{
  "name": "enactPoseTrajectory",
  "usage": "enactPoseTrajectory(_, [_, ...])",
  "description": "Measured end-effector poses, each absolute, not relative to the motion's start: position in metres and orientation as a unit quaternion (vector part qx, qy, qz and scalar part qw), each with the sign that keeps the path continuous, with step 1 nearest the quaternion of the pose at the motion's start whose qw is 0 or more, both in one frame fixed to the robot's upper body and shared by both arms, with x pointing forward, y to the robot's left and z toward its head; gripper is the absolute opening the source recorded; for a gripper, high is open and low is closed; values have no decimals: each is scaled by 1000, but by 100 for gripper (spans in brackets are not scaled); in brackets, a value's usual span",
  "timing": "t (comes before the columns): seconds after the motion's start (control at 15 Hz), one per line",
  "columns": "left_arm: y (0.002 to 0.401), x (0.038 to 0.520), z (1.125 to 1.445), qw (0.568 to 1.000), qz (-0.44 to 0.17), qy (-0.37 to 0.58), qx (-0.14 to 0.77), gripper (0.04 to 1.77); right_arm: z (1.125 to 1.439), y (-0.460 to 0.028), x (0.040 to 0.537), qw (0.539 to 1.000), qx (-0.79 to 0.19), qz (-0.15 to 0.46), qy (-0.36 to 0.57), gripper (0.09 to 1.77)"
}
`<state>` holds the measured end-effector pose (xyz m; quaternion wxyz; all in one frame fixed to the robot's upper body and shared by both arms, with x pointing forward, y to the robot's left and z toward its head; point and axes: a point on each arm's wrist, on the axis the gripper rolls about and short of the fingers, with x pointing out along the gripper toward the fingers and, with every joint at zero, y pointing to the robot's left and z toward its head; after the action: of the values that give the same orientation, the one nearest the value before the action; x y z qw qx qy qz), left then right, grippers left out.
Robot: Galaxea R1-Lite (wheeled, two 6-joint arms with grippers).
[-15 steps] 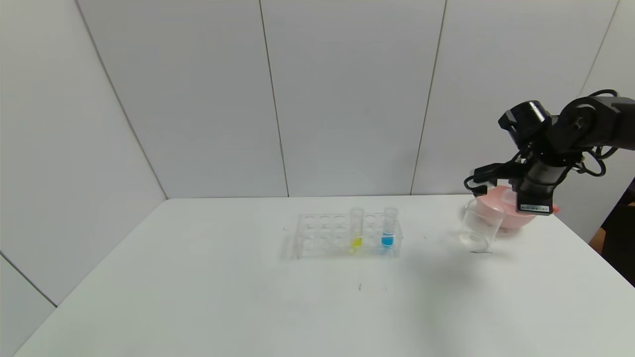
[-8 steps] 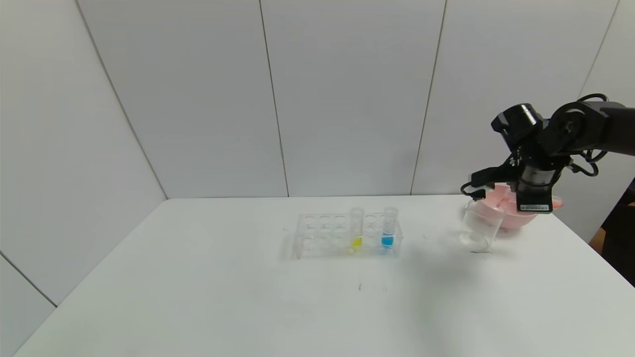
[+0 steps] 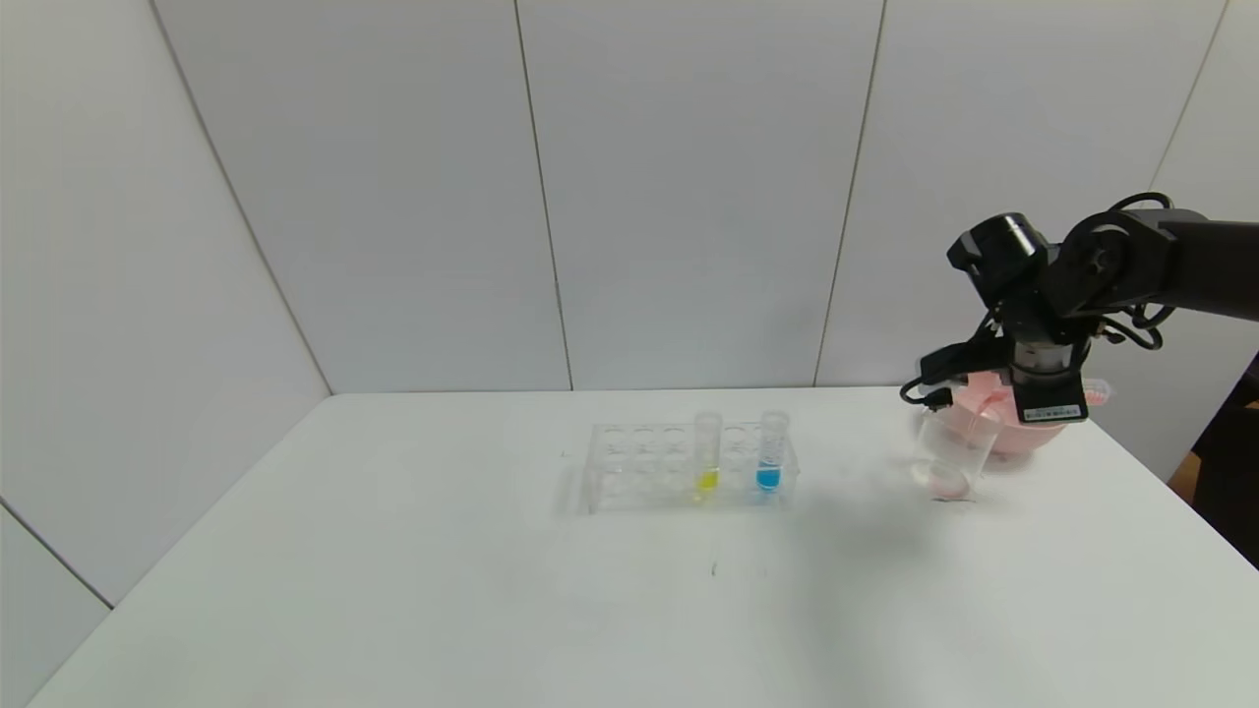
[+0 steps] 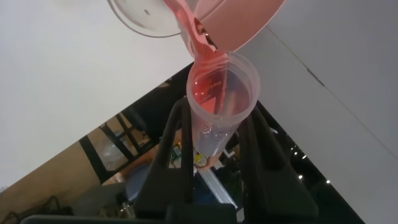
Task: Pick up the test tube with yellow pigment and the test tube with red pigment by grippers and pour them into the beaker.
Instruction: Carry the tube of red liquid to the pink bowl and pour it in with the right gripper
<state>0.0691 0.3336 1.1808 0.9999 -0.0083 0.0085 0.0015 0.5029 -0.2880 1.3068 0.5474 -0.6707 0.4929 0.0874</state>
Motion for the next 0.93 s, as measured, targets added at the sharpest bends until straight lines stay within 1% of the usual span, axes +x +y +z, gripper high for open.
enactPoseTrajectory(0.2, [334, 69, 1181, 1000, 1, 8, -8, 172, 1307, -285, 502, 521, -690, 86, 495, 49])
enactPoseTrajectory(0.4, [334, 69, 1181, 1000, 1, 8, -8, 172, 1308, -285, 502, 512, -696, 86, 496, 49])
enactPoseTrajectory(0.53, [334, 69, 1181, 1000, 1, 8, -8, 172, 1309, -284, 501, 490, -709, 78, 500, 49])
enactPoseTrajectory(0.93, [334, 69, 1181, 1000, 1, 8, -8, 172, 1312, -278, 500, 485, -719, 78, 492, 49])
